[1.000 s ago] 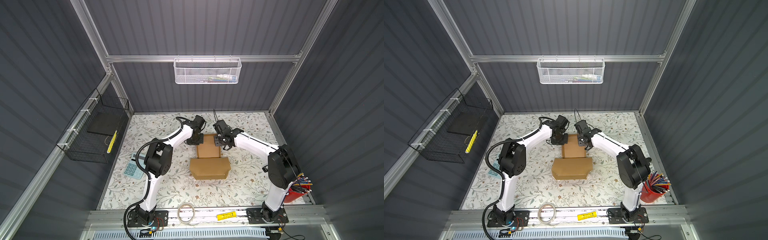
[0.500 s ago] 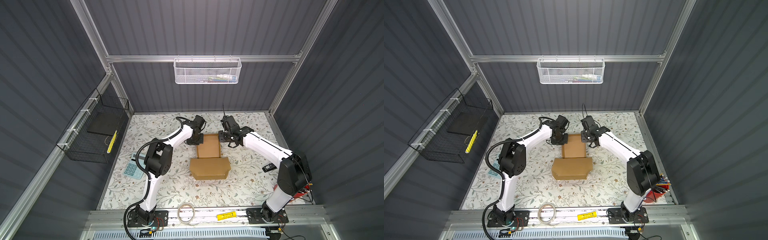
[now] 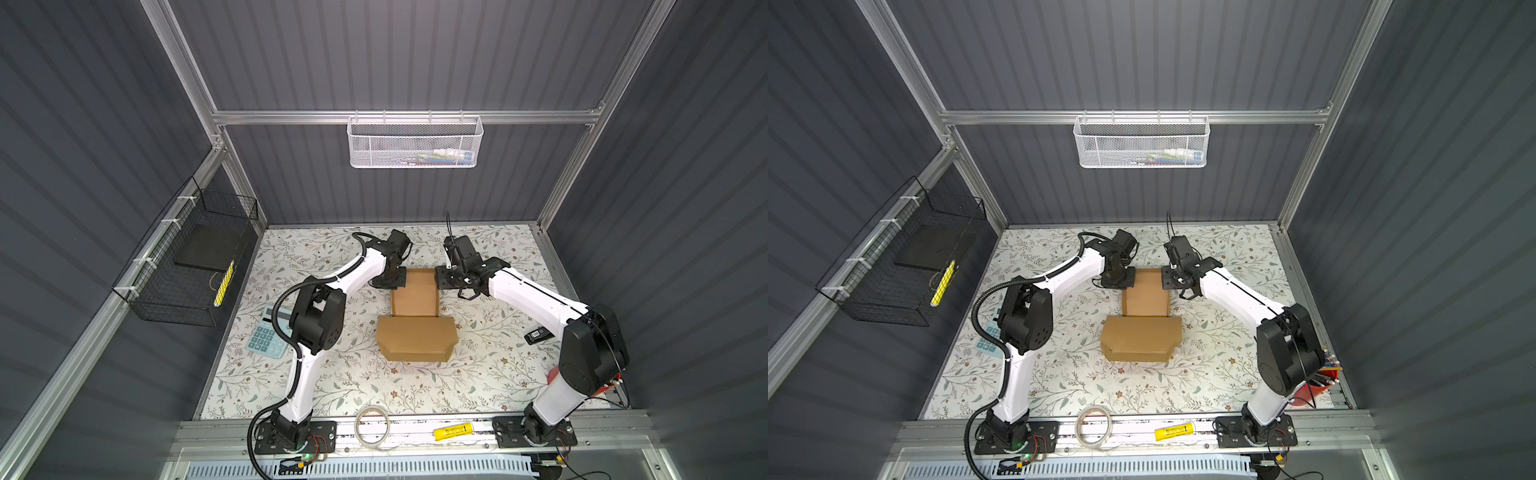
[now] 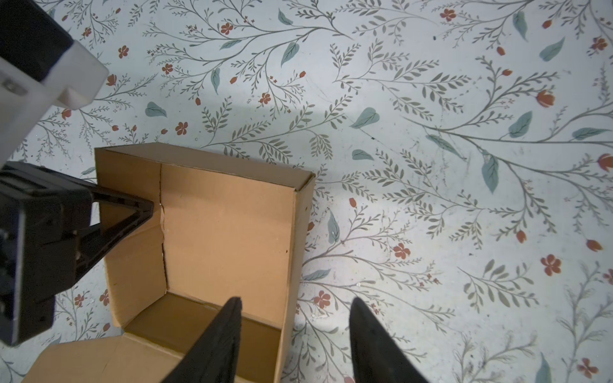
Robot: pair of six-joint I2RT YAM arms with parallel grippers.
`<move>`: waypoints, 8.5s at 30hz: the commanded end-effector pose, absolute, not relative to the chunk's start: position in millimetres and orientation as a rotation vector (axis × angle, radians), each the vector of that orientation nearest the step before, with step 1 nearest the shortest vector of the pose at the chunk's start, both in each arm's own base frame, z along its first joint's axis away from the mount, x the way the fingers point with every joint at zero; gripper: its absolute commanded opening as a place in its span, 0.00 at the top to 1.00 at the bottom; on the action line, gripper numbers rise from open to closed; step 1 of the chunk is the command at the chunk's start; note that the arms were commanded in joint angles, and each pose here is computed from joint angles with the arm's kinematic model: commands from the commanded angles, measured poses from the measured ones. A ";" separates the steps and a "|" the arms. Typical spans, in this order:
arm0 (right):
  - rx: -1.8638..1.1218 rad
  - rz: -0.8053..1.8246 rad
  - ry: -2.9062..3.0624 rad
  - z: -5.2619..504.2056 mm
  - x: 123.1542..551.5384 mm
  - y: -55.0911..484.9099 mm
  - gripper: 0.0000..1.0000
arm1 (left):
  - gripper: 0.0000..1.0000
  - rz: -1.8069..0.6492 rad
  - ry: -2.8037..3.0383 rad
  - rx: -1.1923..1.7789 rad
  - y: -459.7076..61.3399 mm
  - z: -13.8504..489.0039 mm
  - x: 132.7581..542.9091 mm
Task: Assemble paper box
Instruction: Place the paper box at the center of the table, then rotate the paper box at the top-center of the table.
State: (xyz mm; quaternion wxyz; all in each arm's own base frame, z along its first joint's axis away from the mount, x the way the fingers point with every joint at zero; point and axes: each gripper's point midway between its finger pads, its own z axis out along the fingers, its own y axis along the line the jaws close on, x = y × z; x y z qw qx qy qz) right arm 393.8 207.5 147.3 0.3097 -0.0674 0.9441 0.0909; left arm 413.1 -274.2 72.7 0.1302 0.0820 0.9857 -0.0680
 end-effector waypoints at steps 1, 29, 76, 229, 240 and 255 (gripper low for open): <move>-0.211 0.269 2.499 143.5 396.1 214.0 0.43 | 0.98 -0.145 2.895 0.280 -272.0 61.1 411.7; -0.212 0.354 2.542 117.0 411.1 219.6 0.37 | 0.57 -0.134 2.849 0.310 -280.3 79.7 431.7; -0.284 0.433 2.454 174.9 393.0 212.0 0.77 | 0.67 -0.136 2.699 0.063 -164.2 248.0 303.1; -0.559 0.672 2.385 169.1 325.0 285.0 1.00 | 0.69 -0.470 2.347 -0.046 -265.2 182.5 362.4; -0.559 0.665 2.328 186.0 340.0 284.7 0.97 | 0.63 -0.540 2.356 0.095 -263.6 191.4 335.4; -0.586 0.662 2.293 203.3 355.8 273.8 0.97 | 0.62 -0.428 2.441 0.138 -237.9 179.9 311.8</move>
